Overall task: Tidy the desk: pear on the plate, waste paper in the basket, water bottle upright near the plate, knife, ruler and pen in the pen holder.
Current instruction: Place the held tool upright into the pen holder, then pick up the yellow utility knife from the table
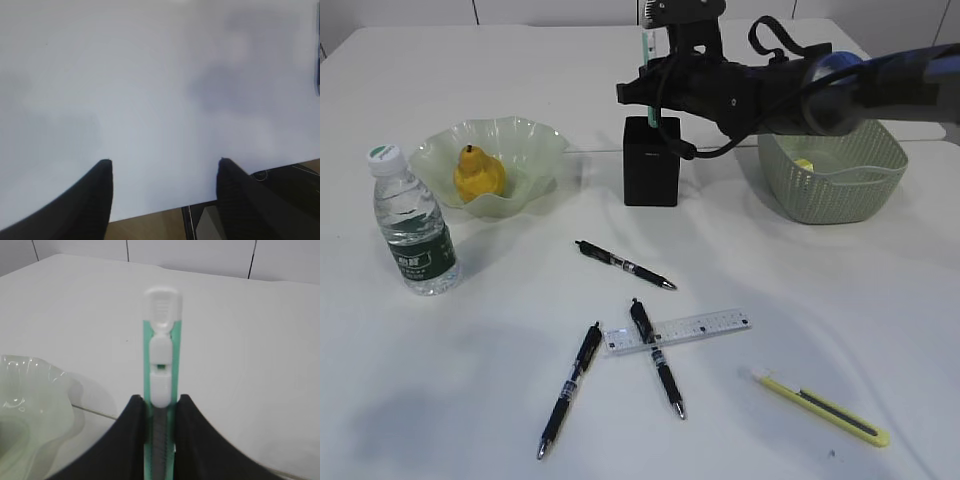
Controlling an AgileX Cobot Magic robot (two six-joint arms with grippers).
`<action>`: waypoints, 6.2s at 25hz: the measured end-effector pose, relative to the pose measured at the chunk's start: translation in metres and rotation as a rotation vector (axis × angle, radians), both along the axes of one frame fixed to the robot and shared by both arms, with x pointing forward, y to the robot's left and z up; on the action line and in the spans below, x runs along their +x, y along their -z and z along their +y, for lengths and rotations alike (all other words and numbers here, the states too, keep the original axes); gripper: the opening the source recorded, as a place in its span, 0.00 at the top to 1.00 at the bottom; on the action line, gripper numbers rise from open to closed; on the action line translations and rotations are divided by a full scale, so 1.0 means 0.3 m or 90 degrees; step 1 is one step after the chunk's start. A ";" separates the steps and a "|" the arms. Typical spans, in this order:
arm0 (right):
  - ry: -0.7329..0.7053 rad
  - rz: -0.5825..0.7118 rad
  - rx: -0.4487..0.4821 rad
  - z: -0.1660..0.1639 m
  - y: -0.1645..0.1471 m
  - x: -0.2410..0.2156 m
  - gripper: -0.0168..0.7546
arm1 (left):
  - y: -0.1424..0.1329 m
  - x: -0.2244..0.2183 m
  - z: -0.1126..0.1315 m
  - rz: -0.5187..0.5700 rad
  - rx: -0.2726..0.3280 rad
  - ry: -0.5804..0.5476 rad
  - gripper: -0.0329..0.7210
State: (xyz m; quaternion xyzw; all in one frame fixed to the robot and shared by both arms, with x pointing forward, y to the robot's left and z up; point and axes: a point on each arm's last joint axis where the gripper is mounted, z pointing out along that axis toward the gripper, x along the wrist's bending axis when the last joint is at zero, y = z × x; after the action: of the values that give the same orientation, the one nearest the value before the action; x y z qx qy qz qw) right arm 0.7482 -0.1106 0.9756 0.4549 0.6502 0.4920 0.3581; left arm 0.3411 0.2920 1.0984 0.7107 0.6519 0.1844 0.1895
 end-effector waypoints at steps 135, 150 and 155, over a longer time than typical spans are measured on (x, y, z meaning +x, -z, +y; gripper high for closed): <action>-0.374 0.606 -0.407 -0.213 -0.001 -0.668 0.45 | 0.000 0.000 0.011 -0.001 0.024 -0.004 0.38; -0.396 0.685 -0.397 -0.203 0.113 -0.661 0.45 | -0.001 0.002 0.021 -0.004 0.047 -0.008 0.38; -0.398 0.693 -0.402 -0.214 0.151 -0.686 0.45 | -0.002 0.002 0.022 -0.004 0.049 -0.008 0.38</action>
State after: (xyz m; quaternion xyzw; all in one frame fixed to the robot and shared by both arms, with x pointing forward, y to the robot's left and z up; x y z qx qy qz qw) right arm 0.5424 -0.1747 0.9304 0.3024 0.9492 0.0619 -0.0611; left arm 0.3416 0.2986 1.0989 0.7125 0.6485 0.2127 0.1632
